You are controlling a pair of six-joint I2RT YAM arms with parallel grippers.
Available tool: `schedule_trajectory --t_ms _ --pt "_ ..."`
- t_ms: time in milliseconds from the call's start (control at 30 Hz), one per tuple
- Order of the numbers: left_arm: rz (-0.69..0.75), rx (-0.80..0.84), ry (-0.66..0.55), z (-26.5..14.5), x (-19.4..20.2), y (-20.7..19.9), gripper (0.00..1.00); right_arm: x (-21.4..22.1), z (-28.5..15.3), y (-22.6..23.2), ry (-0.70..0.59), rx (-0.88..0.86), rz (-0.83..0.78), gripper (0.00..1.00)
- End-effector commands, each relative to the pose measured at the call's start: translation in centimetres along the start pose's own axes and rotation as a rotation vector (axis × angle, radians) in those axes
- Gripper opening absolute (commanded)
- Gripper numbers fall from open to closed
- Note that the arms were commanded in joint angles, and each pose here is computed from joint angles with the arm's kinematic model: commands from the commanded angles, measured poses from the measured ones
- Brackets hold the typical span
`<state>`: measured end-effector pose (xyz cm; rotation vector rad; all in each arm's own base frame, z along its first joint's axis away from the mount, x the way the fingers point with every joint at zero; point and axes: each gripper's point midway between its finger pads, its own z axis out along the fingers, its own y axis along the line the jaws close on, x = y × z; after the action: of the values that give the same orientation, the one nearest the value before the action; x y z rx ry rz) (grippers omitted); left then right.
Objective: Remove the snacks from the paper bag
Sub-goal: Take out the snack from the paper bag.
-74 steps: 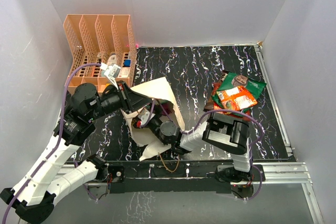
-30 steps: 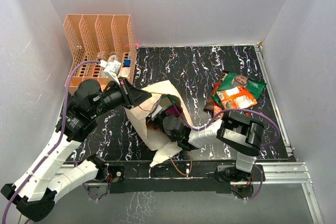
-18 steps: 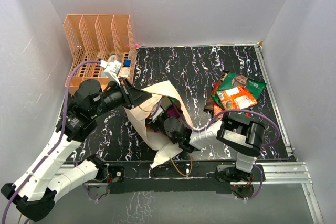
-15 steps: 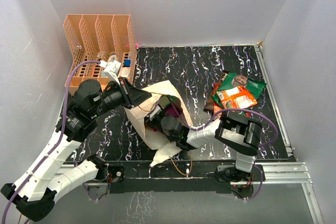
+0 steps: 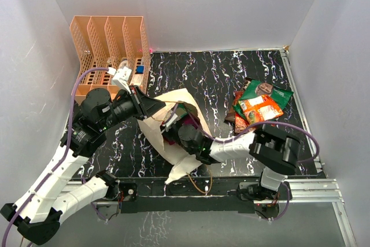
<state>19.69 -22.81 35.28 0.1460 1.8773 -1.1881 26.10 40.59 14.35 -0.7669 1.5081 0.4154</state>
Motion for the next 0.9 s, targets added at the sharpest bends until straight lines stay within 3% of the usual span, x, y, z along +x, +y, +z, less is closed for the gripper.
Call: schedule_trajectory --t_ms 0,267,433,667,867 --pt "0.010 -0.005 -0.023 -0.6 -0.3 -0.1 0.00 -3.4 -1.9 -0.3 -0.093 -0.045 0.105 0.17" --pt "0.012 -0.011 -0.016 -0.4 -0.3 0.0 0.00 -1.4 -3.8 -0.7 -0.010 -0.055 0.085 0.21" --pt "0.009 -0.020 -0.019 -0.4 -0.3 0.2 0.00 -2.2 -5.2 0.0 -0.015 -0.121 0.107 0.08" --pt "0.025 -0.037 -0.027 -0.7 -0.7 0.2 0.00 -2.9 -8.1 -0.5 -0.015 -0.165 0.119 0.07" --pt "0.022 -0.046 -0.029 -0.5 -0.7 0.5 0.00 -4.6 -11.3 0.6 -0.054 -0.307 0.111 0.07"
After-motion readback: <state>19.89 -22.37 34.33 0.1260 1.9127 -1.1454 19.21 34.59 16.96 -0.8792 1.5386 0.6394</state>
